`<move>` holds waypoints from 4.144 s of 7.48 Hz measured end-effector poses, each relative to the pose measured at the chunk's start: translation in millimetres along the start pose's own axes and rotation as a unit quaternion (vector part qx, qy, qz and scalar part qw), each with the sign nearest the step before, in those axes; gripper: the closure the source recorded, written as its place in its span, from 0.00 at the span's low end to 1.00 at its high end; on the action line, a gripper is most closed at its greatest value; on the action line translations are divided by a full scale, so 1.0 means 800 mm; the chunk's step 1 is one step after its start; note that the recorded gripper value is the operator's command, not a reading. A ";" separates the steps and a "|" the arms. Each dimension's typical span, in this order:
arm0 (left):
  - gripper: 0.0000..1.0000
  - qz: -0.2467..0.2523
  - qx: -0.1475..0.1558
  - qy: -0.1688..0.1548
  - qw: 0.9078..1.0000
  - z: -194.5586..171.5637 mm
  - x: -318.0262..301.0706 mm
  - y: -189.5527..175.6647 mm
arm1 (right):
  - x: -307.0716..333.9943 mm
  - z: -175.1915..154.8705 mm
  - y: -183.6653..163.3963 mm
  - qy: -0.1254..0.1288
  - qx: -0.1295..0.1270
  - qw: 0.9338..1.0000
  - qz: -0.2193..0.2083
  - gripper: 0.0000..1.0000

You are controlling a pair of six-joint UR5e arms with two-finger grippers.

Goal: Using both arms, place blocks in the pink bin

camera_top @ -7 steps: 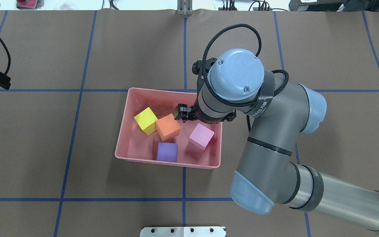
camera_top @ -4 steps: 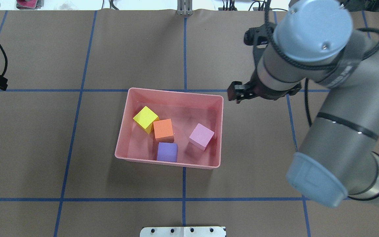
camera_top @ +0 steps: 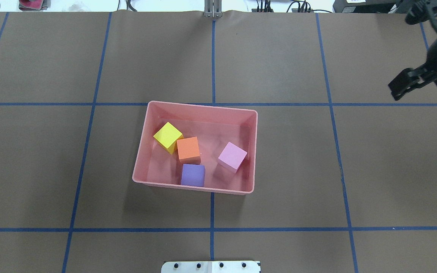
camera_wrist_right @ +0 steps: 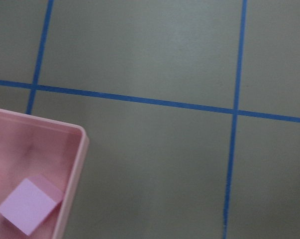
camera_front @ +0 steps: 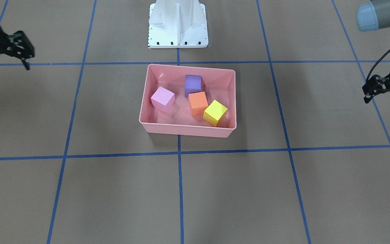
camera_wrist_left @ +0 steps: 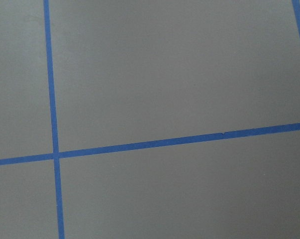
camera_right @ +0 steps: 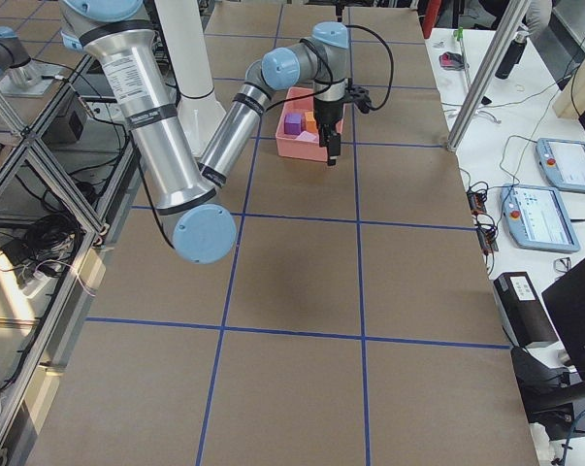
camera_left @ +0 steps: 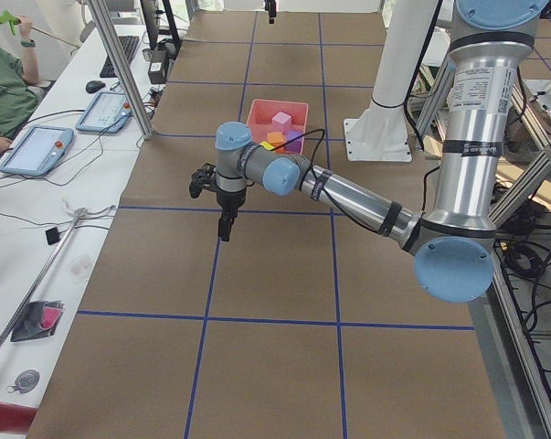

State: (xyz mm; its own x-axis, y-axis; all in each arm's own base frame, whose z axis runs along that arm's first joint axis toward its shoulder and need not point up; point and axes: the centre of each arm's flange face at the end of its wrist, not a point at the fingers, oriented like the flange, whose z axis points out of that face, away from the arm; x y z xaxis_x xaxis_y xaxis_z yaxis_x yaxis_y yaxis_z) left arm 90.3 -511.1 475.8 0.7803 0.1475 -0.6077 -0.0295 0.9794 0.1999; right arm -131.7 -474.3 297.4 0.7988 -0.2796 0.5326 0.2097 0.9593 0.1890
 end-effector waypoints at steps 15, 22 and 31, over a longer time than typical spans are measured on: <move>0.00 0.001 -0.043 0.034 0.998 0.014 -0.246 0.152 | 0.440 0.197 0.103 -0.069 0.017 0.994 0.080 0.00; 0.00 0.003 -0.036 0.034 0.999 0.018 -0.249 0.080 | 0.437 0.207 0.105 -0.105 0.015 0.991 0.086 0.00; 0.00 0.001 -0.037 0.043 0.998 0.022 -0.250 0.081 | 0.433 0.205 0.103 -0.118 0.019 0.989 0.084 0.00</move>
State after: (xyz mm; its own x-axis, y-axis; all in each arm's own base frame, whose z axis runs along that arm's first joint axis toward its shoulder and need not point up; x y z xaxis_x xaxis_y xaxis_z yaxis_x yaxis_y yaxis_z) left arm -56.7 -479.3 623.6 0.7243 0.1578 -0.6712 -0.0799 0.9861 0.1456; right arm 69.8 -498.7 632.9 0.6657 -0.1215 0.7363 0.0596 0.9922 0.1099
